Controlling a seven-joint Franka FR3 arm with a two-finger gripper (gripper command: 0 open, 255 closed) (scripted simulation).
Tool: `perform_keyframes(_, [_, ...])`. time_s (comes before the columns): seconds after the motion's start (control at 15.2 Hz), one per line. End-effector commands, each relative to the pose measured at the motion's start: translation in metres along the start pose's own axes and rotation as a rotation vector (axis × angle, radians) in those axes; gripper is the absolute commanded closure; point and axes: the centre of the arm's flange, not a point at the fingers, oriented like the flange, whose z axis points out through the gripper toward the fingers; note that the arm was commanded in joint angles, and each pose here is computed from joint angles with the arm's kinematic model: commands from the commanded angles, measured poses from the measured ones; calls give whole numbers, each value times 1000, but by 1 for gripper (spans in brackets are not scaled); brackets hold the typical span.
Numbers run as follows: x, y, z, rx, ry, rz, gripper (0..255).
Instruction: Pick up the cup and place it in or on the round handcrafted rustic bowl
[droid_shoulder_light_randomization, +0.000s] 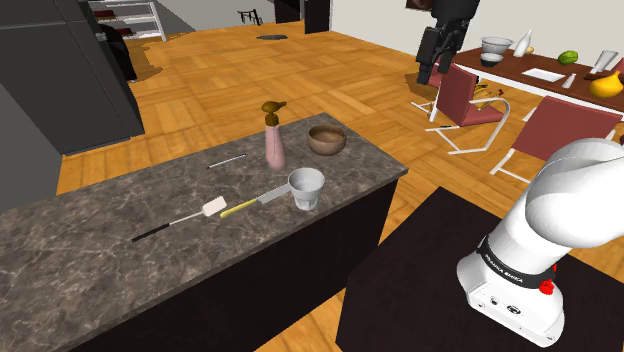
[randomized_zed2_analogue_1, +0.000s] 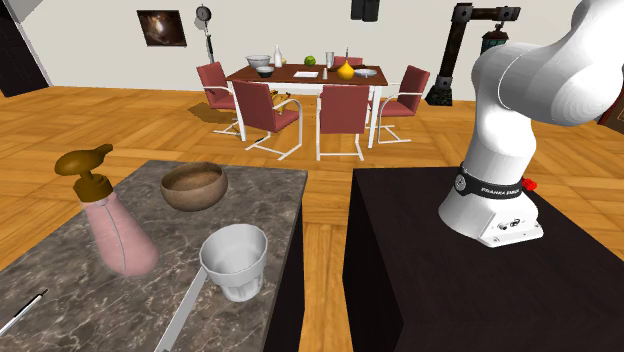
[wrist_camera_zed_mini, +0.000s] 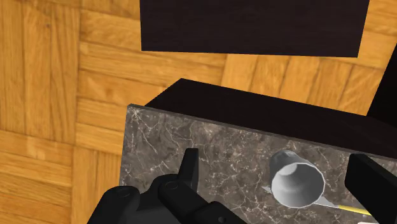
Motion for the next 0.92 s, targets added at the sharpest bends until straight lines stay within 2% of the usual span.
perform_keyframes(0.0, [0, 0, 0, 0, 0, 0, 0])
perform_keyframes(0.86, [82, -96, 122, -60, 13, 2, 0])
